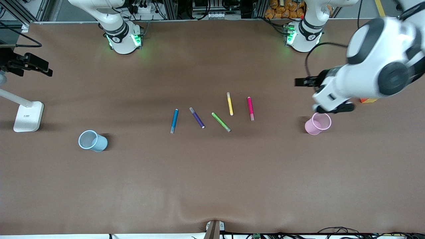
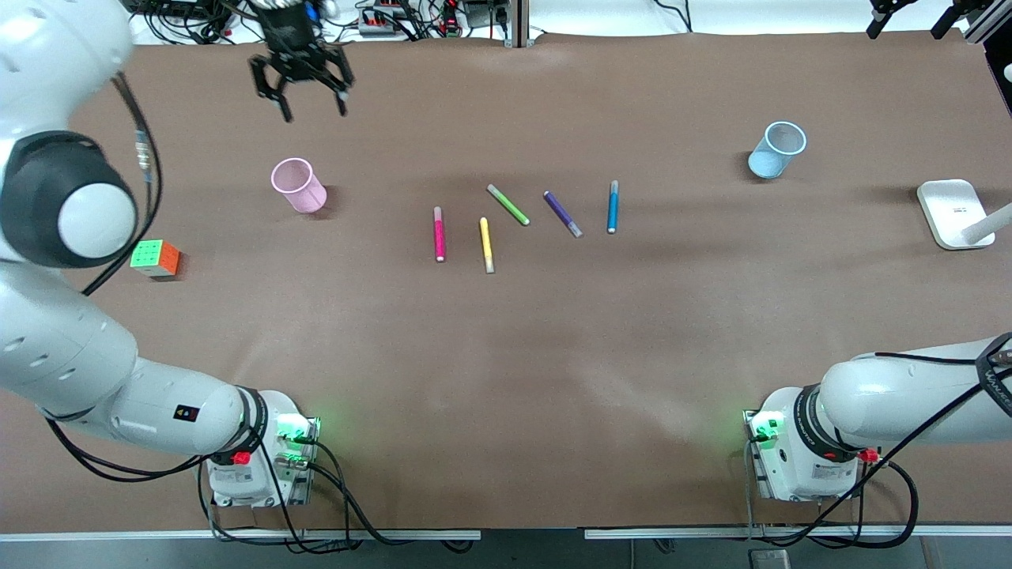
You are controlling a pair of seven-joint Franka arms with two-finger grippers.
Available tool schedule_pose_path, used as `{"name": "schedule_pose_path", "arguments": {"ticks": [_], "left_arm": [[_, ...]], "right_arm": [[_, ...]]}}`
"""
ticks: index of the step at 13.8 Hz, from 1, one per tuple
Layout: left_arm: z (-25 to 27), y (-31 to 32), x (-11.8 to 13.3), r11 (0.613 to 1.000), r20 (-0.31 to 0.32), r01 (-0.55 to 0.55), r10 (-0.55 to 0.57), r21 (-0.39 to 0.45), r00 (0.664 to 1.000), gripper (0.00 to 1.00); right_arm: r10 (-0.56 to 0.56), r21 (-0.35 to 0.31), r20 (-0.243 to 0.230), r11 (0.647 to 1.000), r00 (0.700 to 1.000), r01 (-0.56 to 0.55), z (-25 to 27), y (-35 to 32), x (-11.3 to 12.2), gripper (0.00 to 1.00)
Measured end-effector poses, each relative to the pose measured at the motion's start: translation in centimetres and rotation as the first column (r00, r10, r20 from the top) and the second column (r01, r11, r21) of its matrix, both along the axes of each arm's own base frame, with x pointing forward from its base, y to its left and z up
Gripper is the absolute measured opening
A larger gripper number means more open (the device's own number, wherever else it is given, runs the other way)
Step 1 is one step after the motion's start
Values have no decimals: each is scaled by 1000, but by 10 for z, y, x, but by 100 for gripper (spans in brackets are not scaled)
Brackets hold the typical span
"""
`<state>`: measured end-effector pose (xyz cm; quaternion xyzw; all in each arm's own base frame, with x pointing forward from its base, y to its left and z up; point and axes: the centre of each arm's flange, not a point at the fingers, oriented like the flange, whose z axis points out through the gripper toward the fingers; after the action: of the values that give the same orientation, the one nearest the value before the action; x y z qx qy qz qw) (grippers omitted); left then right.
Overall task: Place pink and blue markers in matching cups
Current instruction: 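Lower the left gripper over the pink marker and close on it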
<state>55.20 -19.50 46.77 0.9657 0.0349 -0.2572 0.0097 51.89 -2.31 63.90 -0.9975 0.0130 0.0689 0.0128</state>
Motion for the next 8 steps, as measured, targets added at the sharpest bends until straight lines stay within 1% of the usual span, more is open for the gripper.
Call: {"name": "schedule_pose_path", "arguments": {"ticks": [3,4,6,8], "left_arm": [[-61,-37,11,1000,-14,9,-8,20,1000,100],[-78,-43,15,1000,-7,7,-6,19,1000,100],[-110,-56,19,1000,35,3,-3,9,999,100],[-142,-71,15,1000,68,0,0,9,998,100]], "right_arm": [[1,0,0,1000,1000,-1,0,0,0,100],[1,0,0,1000,1000,-1,0,0,0,100],[1,0,0,1000,1000,-1,0,0,0,100],[1,0,0,1000,1000,-1,0,1,0,100]]}}
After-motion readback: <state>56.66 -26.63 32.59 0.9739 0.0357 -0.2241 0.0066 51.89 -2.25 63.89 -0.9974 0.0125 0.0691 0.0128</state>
